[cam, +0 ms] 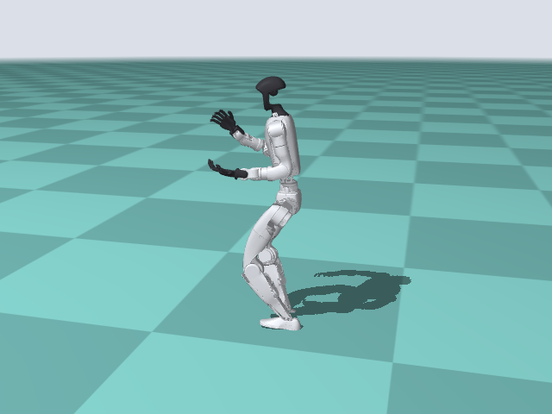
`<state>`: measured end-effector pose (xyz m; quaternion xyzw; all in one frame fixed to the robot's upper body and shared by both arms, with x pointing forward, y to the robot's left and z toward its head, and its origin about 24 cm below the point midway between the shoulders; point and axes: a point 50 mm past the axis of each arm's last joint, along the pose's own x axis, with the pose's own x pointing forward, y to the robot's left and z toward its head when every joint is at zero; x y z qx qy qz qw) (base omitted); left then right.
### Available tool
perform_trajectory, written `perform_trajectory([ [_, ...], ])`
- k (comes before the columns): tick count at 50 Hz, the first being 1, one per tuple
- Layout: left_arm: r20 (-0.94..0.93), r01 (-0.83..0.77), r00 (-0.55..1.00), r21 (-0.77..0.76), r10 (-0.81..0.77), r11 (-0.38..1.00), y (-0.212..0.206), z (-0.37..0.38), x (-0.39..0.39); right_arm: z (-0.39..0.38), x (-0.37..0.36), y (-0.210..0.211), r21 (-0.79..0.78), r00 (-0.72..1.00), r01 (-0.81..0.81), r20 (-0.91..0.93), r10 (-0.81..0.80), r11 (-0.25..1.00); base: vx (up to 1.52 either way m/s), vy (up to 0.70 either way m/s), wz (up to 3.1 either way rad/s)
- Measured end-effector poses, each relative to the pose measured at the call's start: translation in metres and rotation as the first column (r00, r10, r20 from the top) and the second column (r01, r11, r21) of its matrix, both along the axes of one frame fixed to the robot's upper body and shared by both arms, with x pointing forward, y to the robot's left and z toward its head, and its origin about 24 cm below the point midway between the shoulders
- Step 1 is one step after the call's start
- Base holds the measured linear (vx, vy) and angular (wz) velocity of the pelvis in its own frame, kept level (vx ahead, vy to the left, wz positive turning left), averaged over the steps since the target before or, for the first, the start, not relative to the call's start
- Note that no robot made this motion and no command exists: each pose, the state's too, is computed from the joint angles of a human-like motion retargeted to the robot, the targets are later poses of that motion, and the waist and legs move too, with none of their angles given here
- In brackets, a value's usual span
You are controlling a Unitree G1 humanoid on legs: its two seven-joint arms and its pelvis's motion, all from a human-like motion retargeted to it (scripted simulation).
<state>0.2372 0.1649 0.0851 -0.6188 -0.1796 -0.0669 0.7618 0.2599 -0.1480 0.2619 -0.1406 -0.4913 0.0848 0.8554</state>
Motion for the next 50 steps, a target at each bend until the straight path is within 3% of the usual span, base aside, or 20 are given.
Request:
perform_trajectory([
  [5,-0.021,0.019,1.000,-0.058,-0.020,0.998,-0.004,-0.011,-0.033,0.068,-0.024,0.010,-0.022,0.937,0.055,0.347,-0.044,0.998,-0.19,-0.08,-0.41],
  [10,0.030,0.030,0.999,-0.133,-0.027,0.991,-0.003,0.000,-0.049,0.068,-0.034,0.009,-0.075,0.919,0.085,0.392,-0.049,0.994,-0.21,0.06,-0.18],
  [15,-0.069,0.018,0.997,-0.123,-0.027,0.992,-0.002,-0.012,-0.051,0.032,-0.030,0.008,-0.107,0.969,0.033,0.246,-0.006,0.994,-0.24,0.16,-0.52],
  [18,-0.180,-0.006,0.984,-0.038,-0.001,0.999,0.002,-0.027,-0.049,0.001,-0.021,0.005,-0.110,0.994,0.033,0.103,-0.021,0.993,-0.29,0.20,-0.45],
  [25,-0.428,0.046,0.893,0.398,0.141,0.916,0.025,-0.071,-0.050,-0.087,-0.006,-0.009,-0.251,0.953,0.051,-0.276,-0.122,0.967,-0.33,0.17,-0.67],
  [30,-0.503,0.149,0.828,0.626,0.250,0.765,0.045,-0.088,-0.057,-0.170,-0.013,-0.028,-0.406,0.791,-0.013,-0.563,-0.239,0.914,-0.29,0.04,-0.85],
  [35,-0.364,0.052,0.858,0.764,0.363,0.643,0.058,-0.059,-0.042,-0.255,-0.054,-0.056,-0.482,0.495,-0.143,-0.792,-0.359,0.864,-0.23,-0.04,-0.62],
  [39,-0.151,-0.144,0.880,0.819,0.450,0.556,0.058,-0.014,-0.021,-0.304,-0.094,-0.071,-0.453,0.253,-0.218,-0.882,-0.398,0.864,-0.20,-0.09,-0.80],
  [42,0.001,-0.279,0.865,0.832,0.502,0.480,0.059,0.015,-0.012,-0.319,-0.105,-0.073,-0.427,0.166,-0.237,-0.903,-0.397,0.872,-0.18,-0.13,-1.37],
  [46,0.122,-0.356,0.834,0.863,0.538,0.357,0.065,0.030,-0.011,-0.307,-0.077,-0.065,-0.423,0.241,-0.229,-0.897,-0.370,0.877,-0.12,-0.18,-1.92],
  [50,0.104,-0.290,0.830,0.919,0.548,0.265,0.078,0.017,-0.017,-0.245,-0.013,-0.031,-0.414,0.511,-0.242,-0.823,-0.248,0.878,-0.05,-0.18,-2.12],
])
